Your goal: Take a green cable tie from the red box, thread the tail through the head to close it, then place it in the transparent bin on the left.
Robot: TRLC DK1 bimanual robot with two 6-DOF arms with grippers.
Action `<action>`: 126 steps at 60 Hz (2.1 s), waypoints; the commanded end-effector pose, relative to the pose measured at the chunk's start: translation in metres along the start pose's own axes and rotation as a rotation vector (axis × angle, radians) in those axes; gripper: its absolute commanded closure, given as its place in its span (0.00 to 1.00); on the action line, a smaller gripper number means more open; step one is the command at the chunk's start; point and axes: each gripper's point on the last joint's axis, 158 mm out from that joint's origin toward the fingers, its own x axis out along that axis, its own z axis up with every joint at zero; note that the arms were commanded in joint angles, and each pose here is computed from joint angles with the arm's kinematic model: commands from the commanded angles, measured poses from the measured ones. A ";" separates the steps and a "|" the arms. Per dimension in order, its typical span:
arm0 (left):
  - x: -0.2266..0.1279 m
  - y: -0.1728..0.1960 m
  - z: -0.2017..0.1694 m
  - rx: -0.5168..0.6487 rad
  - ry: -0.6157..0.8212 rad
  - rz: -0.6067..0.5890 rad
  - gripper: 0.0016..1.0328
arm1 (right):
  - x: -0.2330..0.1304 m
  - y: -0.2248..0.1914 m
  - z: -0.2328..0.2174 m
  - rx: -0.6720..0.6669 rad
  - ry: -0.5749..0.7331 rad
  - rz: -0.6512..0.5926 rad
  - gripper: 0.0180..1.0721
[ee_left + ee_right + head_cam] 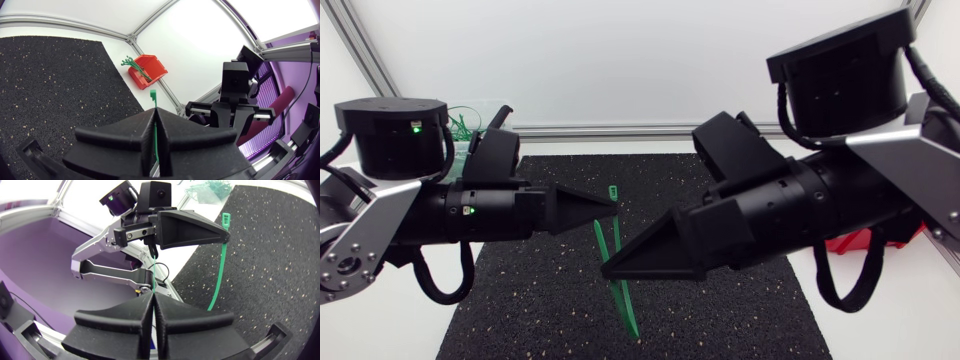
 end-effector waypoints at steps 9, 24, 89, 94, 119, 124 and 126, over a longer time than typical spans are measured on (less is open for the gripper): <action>-0.003 -0.006 -0.004 -0.009 -0.022 -0.015 0.97 | -0.023 0.022 0.019 0.287 -0.006 0.102 0.95; -0.008 -0.013 0.003 0.024 -0.074 -0.024 0.97 | -0.023 0.032 0.027 0.480 0.108 0.173 0.95; -0.028 -0.057 -0.003 0.172 -0.232 -0.023 0.97 | -0.024 0.064 0.021 0.683 0.256 0.087 0.95; -0.028 -0.061 -0.005 0.186 -0.240 -0.023 0.97 | -0.021 0.060 0.024 0.695 0.260 0.082 0.95; -0.035 -0.067 -0.005 0.196 -0.262 -0.025 0.97 | -0.018 0.053 0.034 0.713 0.251 0.075 0.95; -0.035 -0.070 -0.007 0.199 -0.259 -0.032 0.97 | -0.021 0.056 0.034 0.703 0.244 0.079 0.95; -0.034 -0.070 -0.008 0.200 -0.256 -0.033 0.97 | -0.022 0.057 0.035 0.700 0.241 0.081 0.95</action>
